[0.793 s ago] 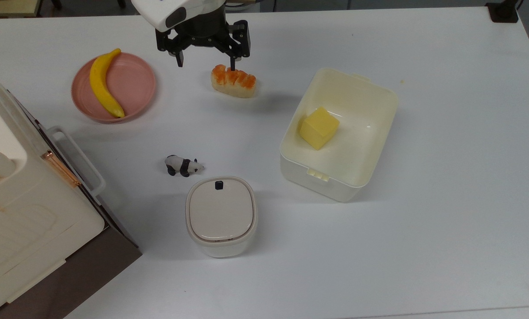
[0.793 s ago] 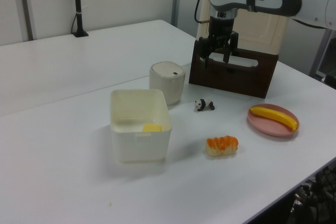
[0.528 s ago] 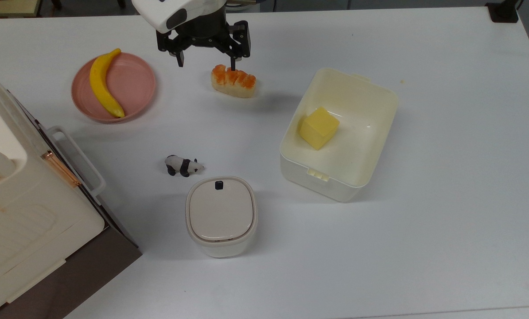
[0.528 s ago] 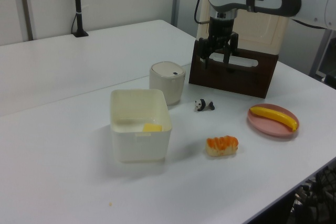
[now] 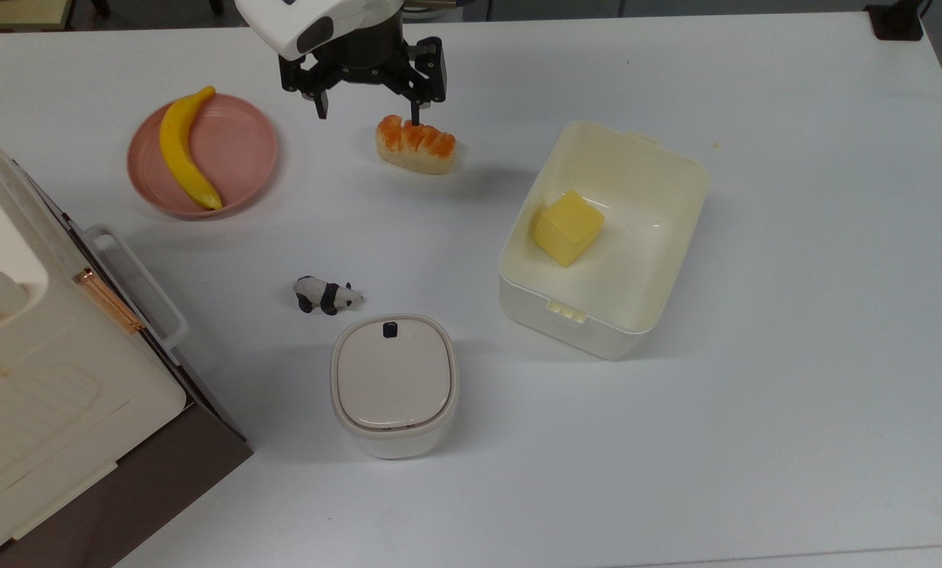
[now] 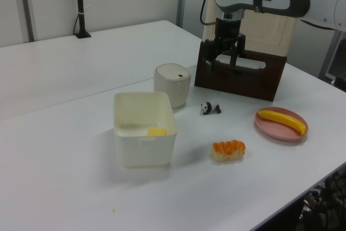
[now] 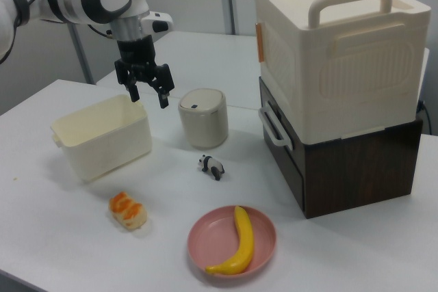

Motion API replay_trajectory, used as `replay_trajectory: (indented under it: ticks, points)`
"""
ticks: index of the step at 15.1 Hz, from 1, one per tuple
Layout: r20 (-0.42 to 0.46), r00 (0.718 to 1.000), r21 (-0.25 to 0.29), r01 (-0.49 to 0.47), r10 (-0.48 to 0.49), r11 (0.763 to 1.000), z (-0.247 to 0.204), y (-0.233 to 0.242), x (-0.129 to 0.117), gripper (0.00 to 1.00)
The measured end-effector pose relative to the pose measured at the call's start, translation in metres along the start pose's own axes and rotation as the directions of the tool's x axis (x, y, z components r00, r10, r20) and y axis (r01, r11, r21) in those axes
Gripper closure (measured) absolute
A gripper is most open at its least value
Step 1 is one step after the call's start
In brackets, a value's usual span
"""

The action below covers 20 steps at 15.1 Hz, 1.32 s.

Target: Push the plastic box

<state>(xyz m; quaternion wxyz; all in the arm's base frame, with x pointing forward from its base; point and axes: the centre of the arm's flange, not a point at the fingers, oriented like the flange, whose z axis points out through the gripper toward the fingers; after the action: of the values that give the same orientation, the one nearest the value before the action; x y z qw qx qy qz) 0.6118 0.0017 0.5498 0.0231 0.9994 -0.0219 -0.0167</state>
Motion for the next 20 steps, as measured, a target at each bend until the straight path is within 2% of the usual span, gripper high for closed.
replay_trajectory:
  ticks: [7,9,10,12,13,15,18,20]
  points:
    - [0.005,1.000,0.000,0.020,-0.020,1.000,0.003,-0.005,0.000,0.00]
    - [0.018,0.989,0.004,0.149,-0.150,0.989,0.009,-0.017,0.001,0.00]
    - [0.031,0.970,0.007,0.241,-0.241,0.970,0.015,-0.028,0.000,0.00]
    - [0.056,0.912,0.016,0.406,-0.406,0.914,0.029,-0.060,-0.003,0.00]
    - [0.069,0.876,0.022,0.477,-0.478,0.878,0.036,-0.076,-0.005,0.00]
    - [0.093,0.770,0.037,0.631,-0.631,0.775,0.052,-0.099,-0.006,0.00]
    - [0.119,0.586,0.073,0.800,-0.802,0.595,0.075,-0.109,-0.002,0.00]
    - [0.151,0.492,0.071,0.860,-0.857,0.506,0.089,-0.113,0.002,0.00]
